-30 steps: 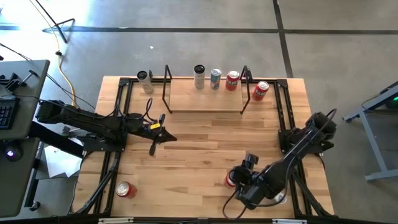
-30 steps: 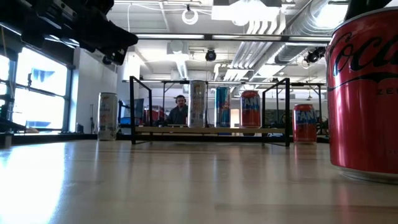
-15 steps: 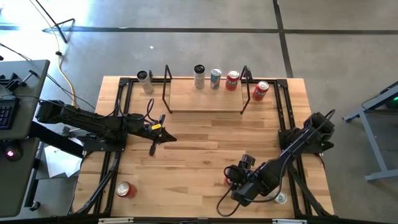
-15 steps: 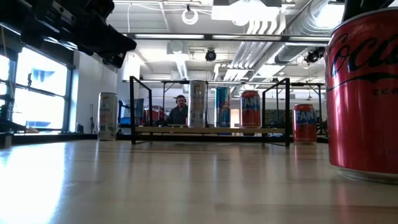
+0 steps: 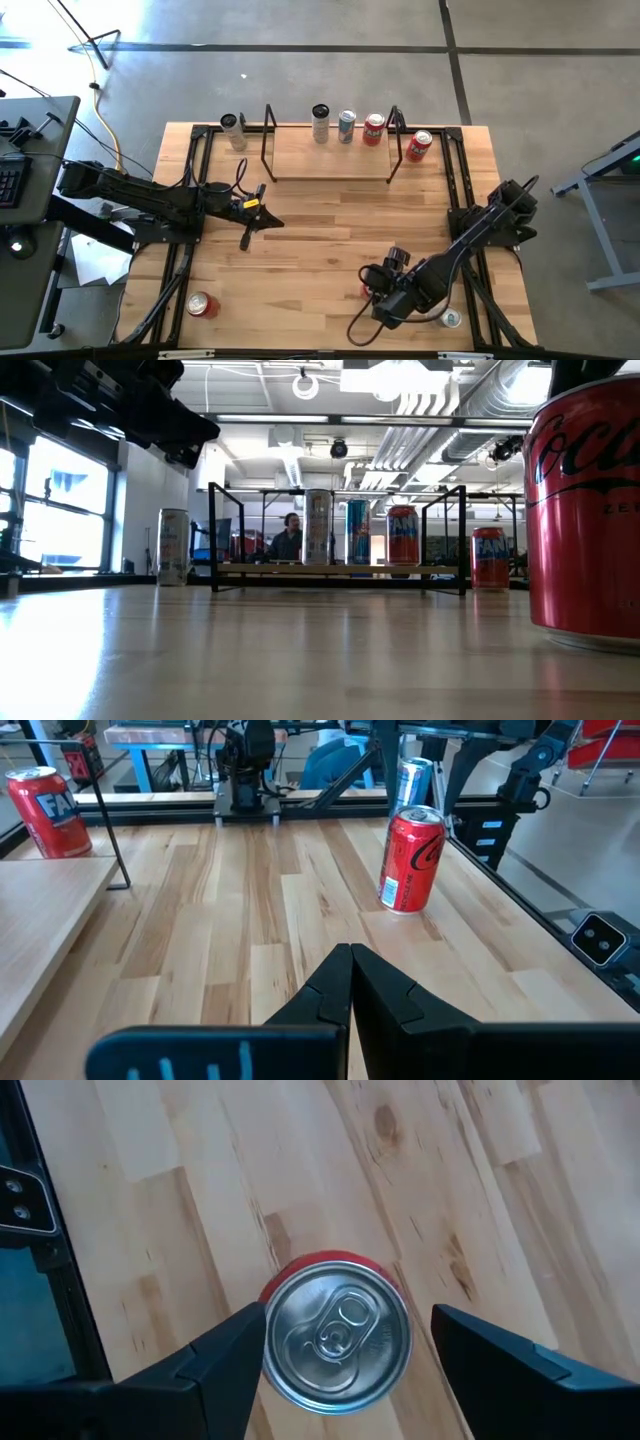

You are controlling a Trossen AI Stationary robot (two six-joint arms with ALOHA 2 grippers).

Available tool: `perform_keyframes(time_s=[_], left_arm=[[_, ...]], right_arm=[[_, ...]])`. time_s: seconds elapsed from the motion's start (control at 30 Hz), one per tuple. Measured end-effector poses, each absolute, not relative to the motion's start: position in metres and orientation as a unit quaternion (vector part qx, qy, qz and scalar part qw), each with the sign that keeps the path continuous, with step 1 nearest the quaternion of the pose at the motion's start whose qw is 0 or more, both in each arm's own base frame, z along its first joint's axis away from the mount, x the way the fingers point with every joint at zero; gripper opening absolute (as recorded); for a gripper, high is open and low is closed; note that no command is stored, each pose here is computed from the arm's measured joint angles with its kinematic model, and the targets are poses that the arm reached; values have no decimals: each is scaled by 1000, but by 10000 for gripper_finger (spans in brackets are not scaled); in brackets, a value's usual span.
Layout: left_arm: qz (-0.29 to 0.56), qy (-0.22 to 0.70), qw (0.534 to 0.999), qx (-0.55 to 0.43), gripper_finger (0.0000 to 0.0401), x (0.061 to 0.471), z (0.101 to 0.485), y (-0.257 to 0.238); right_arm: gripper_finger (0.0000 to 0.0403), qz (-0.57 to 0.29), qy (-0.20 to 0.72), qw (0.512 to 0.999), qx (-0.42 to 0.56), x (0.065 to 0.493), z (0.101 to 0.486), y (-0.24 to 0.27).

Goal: Place canned beverage on shelf
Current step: Put the right red black soda can on the shelf

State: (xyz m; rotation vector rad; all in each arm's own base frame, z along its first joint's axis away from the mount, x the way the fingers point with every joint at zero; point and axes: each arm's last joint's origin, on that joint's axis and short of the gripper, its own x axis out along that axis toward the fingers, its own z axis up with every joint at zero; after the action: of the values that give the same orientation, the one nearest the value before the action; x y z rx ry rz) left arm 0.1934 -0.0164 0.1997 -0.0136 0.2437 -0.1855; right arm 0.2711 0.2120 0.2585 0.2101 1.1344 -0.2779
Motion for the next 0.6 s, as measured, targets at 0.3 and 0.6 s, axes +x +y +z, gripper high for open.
perform_keyframes(time_s=[0.3, 0.6], left_arm=[[-92, 122, 988, -11, 0, 193, 200, -16], [-91, 123, 988, -15, 0, 193, 200, -16]], right_arm=[[271, -134, 563, 803, 144, 271, 281, 209], [271, -145, 562, 796, 170, 277, 280, 204]])
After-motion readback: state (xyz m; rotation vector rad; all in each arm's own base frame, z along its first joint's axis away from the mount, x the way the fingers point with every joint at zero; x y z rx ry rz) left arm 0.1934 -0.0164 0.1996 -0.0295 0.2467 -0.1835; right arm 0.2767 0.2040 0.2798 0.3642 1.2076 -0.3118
